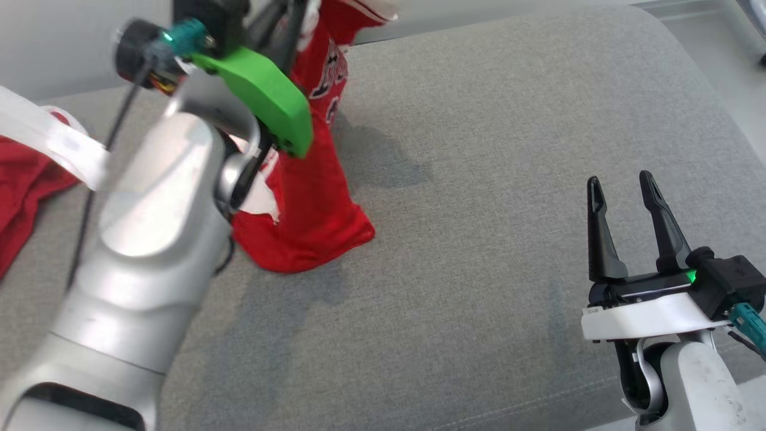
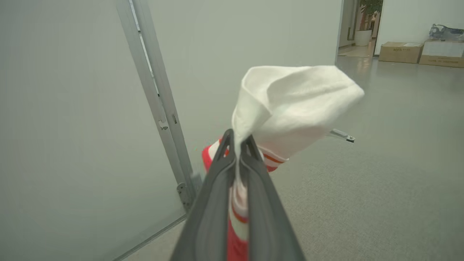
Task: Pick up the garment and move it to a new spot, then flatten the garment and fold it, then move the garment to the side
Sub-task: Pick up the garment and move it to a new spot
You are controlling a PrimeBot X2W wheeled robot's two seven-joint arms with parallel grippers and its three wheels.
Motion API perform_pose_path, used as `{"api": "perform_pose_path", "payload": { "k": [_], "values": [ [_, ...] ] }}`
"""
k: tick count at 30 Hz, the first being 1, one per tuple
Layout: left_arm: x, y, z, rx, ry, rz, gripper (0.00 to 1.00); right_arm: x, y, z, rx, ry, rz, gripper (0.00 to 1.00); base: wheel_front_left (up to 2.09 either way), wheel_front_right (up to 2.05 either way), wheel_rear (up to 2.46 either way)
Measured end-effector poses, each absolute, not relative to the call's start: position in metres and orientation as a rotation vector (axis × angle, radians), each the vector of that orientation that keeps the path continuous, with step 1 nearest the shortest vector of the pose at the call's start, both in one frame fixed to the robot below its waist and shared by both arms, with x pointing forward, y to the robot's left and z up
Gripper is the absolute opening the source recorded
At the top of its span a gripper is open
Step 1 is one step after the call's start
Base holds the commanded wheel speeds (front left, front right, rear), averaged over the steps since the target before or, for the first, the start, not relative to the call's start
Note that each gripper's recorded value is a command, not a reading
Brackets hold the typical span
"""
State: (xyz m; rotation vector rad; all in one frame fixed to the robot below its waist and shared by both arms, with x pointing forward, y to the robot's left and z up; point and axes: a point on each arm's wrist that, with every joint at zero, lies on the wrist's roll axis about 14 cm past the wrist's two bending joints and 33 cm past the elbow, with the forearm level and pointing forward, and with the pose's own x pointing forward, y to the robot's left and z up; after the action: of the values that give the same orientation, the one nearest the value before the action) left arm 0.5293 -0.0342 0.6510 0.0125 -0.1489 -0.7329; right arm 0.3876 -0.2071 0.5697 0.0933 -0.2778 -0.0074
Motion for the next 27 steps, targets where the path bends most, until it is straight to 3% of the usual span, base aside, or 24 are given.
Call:
{"api": "perform_pose_path", "payload": {
  "k": [5,13,14,16,17,18,27],
  "values": [
    [0.513,-0.078,0.581,-0.107,-0.013,-0.798,0.0,0.39,-0.217,0.567,0.095,-0.27,-0.034,1.0,0.0,0.0,0.0],
    [0.49,-0.112,0.493,-0.135,0.18,-0.861,0.0,0.384,-0.241,0.555,0.084,-0.232,-0.111,1.0,0.0,0.0,0.0],
    [0.488,-0.114,0.484,-0.135,0.197,-0.867,0.05,0.383,-0.244,0.553,0.081,-0.227,-0.119,1.0,0.0,0.0,0.0],
    [0.485,-0.117,0.478,-0.137,0.21,-0.877,0.46,0.383,-0.246,0.552,0.08,-0.221,-0.125,1.0,0.0,0.0,0.0],
    [0.481,-0.12,0.474,-0.154,0.222,-0.886,0.92,0.382,-0.248,0.55,0.08,-0.216,-0.131,1.0,0.0,0.0,0.0],
    [0.476,-0.124,0.469,-0.16,0.236,-0.901,1.0,0.382,-0.249,0.549,0.08,-0.212,-0.136,1.0,0.0,0.0,0.0],
    [0.454,-0.129,0.464,-0.161,0.236,-0.941,1.0,0.387,-0.245,0.549,0.076,-0.213,-0.122,1.0,0.0,0.0,0.0]
  ]
}}
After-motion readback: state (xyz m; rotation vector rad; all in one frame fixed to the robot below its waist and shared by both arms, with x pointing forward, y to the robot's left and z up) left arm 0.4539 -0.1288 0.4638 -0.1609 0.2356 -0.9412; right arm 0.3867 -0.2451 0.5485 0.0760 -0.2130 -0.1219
